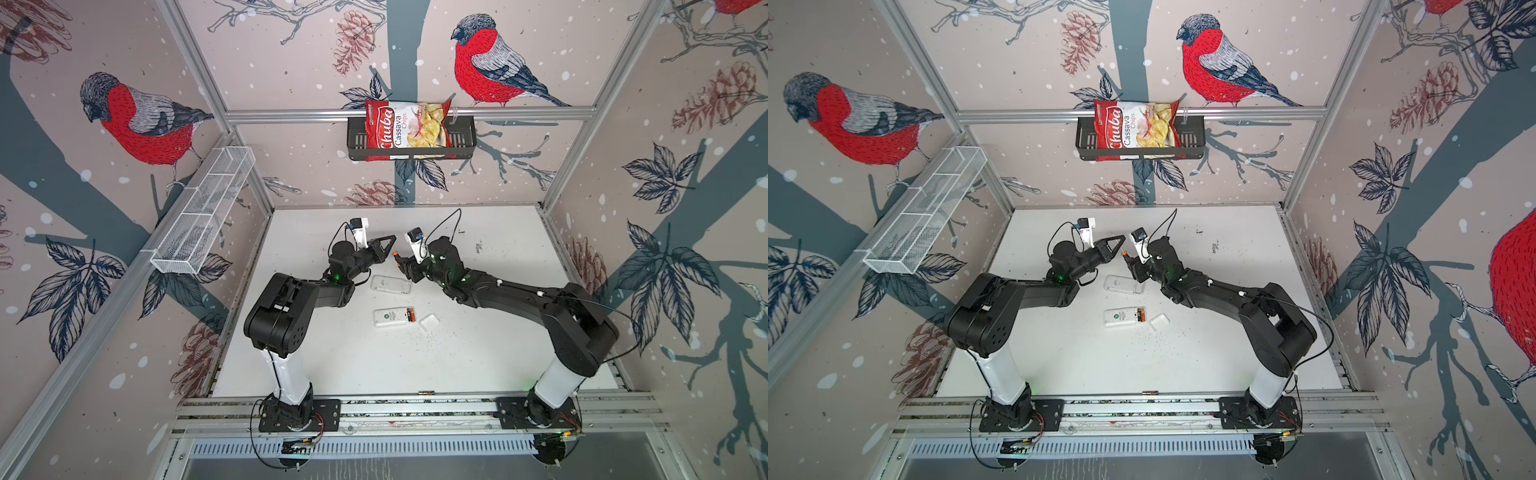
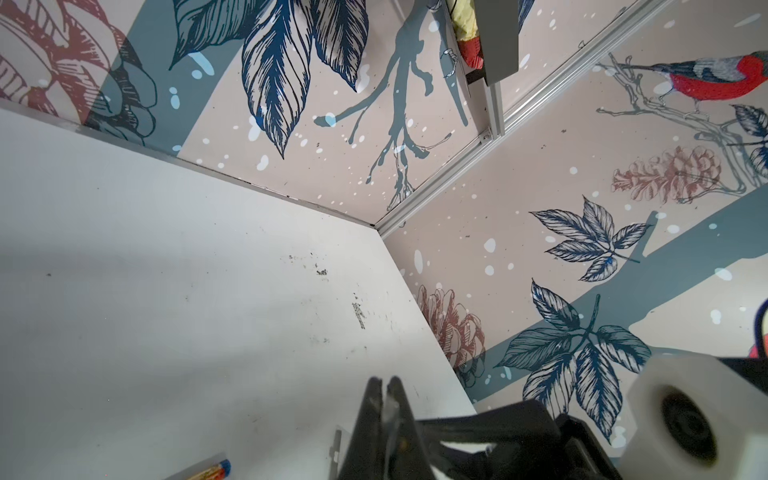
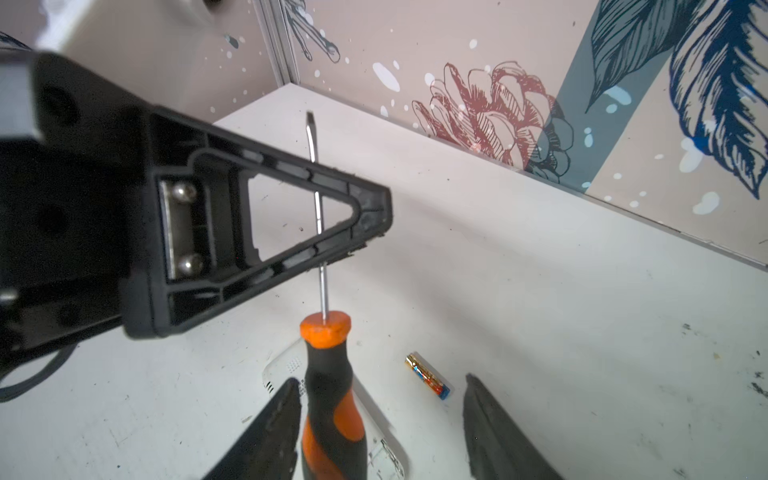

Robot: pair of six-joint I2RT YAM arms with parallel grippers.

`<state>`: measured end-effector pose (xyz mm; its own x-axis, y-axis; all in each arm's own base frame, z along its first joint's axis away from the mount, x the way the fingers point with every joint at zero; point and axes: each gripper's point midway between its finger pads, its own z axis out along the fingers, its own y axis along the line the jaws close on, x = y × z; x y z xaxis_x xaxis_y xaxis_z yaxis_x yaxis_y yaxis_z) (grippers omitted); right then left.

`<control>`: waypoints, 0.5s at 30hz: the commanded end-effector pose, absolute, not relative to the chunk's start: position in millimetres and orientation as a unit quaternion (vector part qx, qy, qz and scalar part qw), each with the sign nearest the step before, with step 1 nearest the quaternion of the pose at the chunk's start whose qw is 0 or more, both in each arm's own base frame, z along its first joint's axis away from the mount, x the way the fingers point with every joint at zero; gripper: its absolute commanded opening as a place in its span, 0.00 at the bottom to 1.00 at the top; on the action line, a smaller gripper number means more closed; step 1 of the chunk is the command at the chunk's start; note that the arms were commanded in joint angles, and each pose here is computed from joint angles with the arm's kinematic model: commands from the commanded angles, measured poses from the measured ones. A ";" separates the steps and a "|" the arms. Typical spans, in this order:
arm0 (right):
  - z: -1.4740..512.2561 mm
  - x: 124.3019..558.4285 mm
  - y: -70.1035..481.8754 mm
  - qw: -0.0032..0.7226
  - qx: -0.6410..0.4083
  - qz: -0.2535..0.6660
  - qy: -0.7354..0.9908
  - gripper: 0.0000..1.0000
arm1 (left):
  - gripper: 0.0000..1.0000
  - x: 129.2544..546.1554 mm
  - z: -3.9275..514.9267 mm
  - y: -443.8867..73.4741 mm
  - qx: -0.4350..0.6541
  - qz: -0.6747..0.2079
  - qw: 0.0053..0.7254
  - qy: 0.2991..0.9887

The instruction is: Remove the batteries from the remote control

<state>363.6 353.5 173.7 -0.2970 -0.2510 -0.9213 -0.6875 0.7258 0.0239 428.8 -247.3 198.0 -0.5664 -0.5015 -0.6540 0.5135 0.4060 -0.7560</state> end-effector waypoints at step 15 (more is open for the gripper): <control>224.7 310.1 315.7 0.548 -0.247 0.472 0.645 0.80 | 0.00 413.7 235.7 -253.9 -0.123 -0.592 0.457 0.653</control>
<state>319.8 311.2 199.2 -0.3311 0.1290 -0.9347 -0.7892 0.5051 0.3493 409.8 -253.7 231.9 -0.5681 -0.6671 -0.4819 0.4302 0.2584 -0.8649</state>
